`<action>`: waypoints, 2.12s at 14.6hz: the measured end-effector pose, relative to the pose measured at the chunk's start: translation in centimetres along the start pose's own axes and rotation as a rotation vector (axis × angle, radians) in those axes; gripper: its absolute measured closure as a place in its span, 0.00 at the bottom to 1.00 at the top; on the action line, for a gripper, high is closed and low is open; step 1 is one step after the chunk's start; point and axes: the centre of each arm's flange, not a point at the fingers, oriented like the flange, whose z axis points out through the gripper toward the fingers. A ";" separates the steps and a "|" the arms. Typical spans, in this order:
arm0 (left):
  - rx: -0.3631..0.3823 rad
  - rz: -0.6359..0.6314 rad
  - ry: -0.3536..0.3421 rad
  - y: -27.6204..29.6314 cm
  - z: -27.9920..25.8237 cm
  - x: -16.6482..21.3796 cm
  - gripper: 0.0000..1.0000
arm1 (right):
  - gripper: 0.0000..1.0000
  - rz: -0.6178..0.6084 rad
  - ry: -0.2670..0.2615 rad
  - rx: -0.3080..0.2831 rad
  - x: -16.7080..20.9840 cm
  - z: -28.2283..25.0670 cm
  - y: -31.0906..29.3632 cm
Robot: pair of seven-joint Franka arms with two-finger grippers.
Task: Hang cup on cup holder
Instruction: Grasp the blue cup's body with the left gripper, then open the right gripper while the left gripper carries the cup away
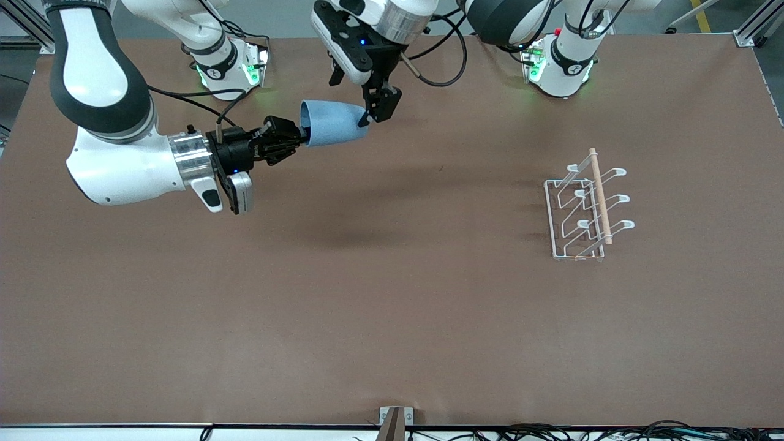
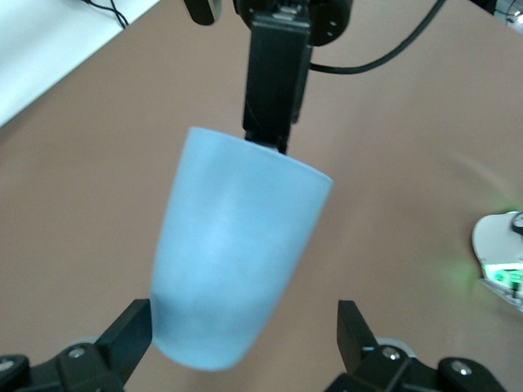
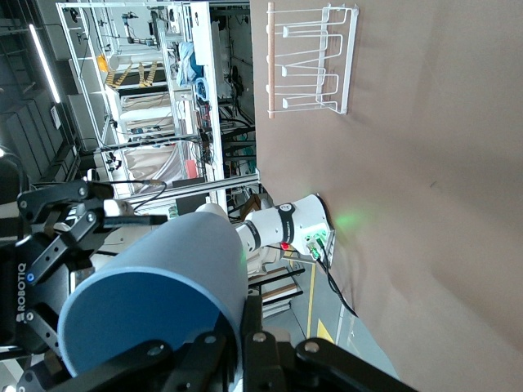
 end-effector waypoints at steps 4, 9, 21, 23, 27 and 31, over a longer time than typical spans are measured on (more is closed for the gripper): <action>0.026 0.045 0.016 -0.2 1.8 0.3 0.00 | 0.95 -0.001 0.001 0.000 0.1 0.1 0.0; 0.033 0.110 0.015 0.1 3.7 0.3 0.00 | 0.95 -0.001 0.000 0.001 0.1 0.1 0.0; 0.041 0.229 0.012 -1.4 4.8 0.3 0.25 | 0.57 0.003 0.006 0.004 0.2 -0.2 0.2; 0.050 0.231 -0.050 -3.0 5.0 -0.4 0.25 | 0.36 0.003 0.009 0.004 0.2 -0.3 0.2; 0.059 0.205 -0.239 -6.9 5.5 -2.8 0.25 | 0.00 0.015 0.038 -0.019 0.2 -2.2 1.1; 0.154 0.249 -0.448 -10.3 6.2 -5.5 0.25 | 0.00 0.066 0.089 -0.215 -0.9 -8.5 5.2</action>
